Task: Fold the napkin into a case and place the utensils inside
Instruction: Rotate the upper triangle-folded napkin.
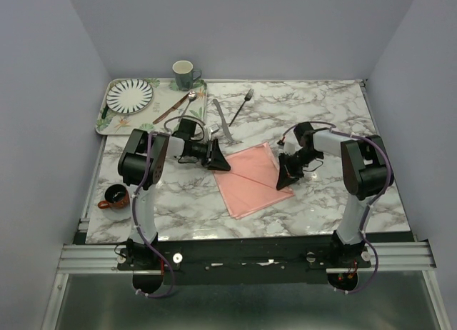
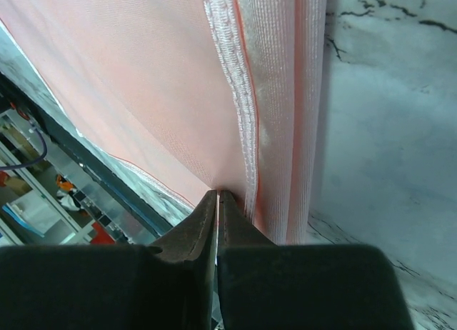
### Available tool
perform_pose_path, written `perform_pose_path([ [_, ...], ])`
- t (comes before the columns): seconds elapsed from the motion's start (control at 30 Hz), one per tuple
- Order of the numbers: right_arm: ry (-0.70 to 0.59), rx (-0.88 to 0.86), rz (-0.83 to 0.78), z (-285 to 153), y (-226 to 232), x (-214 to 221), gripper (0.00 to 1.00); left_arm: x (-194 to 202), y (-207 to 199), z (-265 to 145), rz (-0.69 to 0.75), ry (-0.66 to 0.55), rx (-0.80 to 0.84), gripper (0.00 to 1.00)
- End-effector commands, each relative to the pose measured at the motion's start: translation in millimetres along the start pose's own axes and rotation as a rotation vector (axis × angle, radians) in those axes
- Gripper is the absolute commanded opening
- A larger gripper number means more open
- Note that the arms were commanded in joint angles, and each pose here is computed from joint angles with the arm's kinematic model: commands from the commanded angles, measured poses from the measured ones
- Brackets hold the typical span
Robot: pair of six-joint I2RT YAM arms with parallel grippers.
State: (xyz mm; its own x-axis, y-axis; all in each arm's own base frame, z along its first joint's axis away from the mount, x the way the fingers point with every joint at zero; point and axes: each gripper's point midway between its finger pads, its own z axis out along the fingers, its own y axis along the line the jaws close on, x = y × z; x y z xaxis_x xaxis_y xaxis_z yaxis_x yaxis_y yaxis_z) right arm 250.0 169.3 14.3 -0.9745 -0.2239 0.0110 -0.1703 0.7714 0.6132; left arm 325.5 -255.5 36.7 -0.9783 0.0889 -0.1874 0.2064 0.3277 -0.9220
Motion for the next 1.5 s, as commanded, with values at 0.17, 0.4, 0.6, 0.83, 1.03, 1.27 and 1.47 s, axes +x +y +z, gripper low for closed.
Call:
perform_pose_path([
  [0.17, -0.016, -0.088, -0.116, -32.3, 38.5, -0.2, 0.2, -37.8, -38.9, -17.3, 0.406, -0.011, -0.177, 0.41],
  [0.4, 0.036, 0.023, -0.118, -36.4, 19.2, 26.2, 0.2, -50.0, -17.5, -5.2, 0.621, 0.113, -0.369, 0.41],
  [0.6, 0.098, 0.125, -0.072, -25.1, -9.1, 32.0, 0.2, -47.0, -3.7, 7.9, 0.7, 0.197, -0.45, 0.41],
  [0.83, 0.132, 0.211, -0.04, -18.5, -34.2, 27.5, 0.2, -25.3, 22.3, 1.0, 0.693, 0.291, -0.513, 0.39],
  [1.03, 0.144, 0.188, -0.071, -19.9, -31.0, 20.8, 0.2, 13.2, 27.1, -3.5, 0.679, 0.399, -0.504, 0.32],
  [1.27, 0.095, 0.05, -0.193, -43.2, 9.4, 8.6, 0.3, 70.4, 13.5, -10.5, 0.621, 0.491, -0.462, 0.29],
  [1.47, 0.038, 0.046, -0.241, -68.4, 18.4, 10.1, 0.4, 78.0, -20.3, -21.3, 0.645, 0.441, -0.403, 0.36],
])
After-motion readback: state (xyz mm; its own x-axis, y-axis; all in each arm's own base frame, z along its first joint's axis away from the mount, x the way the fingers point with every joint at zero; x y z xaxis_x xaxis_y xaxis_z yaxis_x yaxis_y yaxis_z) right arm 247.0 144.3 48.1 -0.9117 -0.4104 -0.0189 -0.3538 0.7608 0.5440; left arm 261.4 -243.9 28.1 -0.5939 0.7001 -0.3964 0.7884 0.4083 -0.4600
